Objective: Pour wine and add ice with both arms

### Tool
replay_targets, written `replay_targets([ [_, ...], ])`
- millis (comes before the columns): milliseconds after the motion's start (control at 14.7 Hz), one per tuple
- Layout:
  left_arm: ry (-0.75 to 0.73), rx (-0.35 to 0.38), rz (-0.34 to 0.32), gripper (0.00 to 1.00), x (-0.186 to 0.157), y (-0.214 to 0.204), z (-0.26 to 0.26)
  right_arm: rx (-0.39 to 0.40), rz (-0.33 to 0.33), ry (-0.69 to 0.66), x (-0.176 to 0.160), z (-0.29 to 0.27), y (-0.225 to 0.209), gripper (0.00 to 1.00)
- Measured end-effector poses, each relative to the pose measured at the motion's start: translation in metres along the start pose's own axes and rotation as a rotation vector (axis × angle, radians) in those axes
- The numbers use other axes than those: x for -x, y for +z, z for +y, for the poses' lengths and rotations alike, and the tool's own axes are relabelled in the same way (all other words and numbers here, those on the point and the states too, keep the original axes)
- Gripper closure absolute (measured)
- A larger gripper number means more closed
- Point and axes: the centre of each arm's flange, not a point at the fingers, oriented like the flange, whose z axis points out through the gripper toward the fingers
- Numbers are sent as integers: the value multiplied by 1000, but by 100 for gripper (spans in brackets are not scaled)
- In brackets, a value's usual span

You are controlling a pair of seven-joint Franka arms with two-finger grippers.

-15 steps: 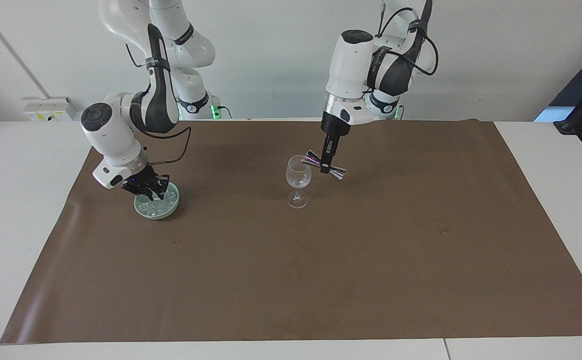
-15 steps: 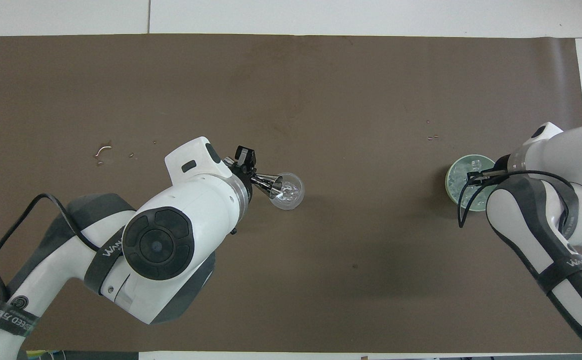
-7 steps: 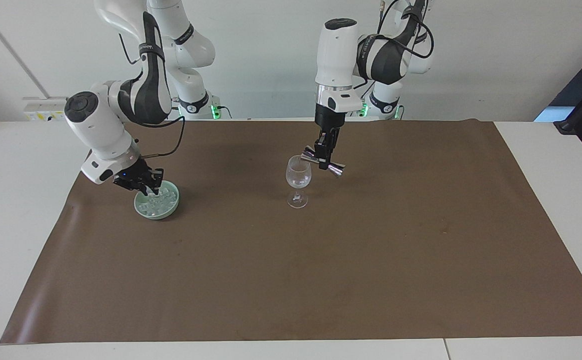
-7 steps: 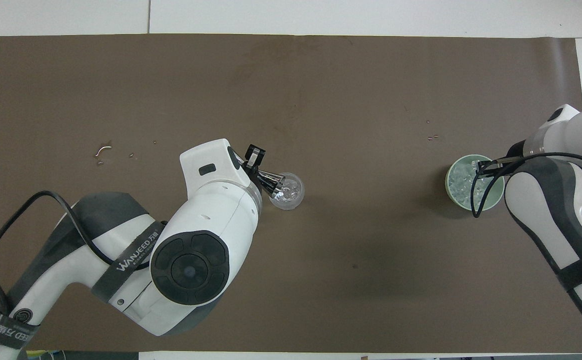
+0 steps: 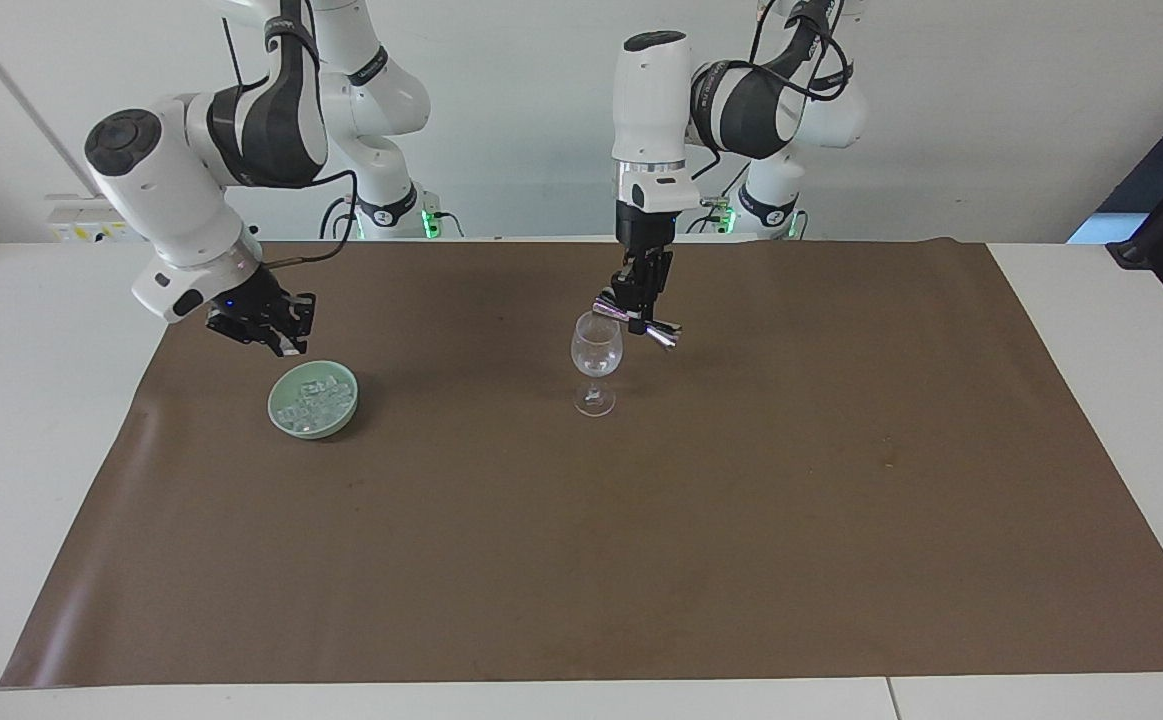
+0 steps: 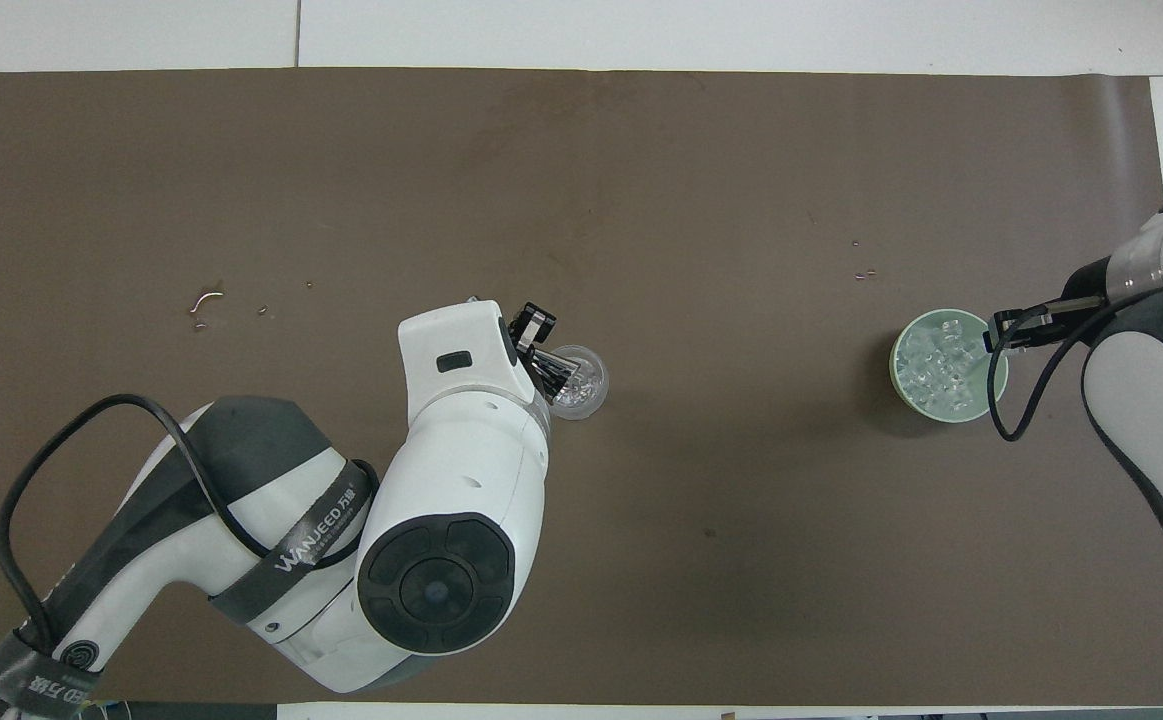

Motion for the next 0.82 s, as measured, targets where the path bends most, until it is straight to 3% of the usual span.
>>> replay_targets([
  [613, 46, 7, 14, 78, 2, -1, 0, 7, 62, 51, 4, -76, -56, 73],
  [817, 25, 3, 7, 78, -3, 0, 1, -42, 64, 95, 2, -97, -57, 73],
])
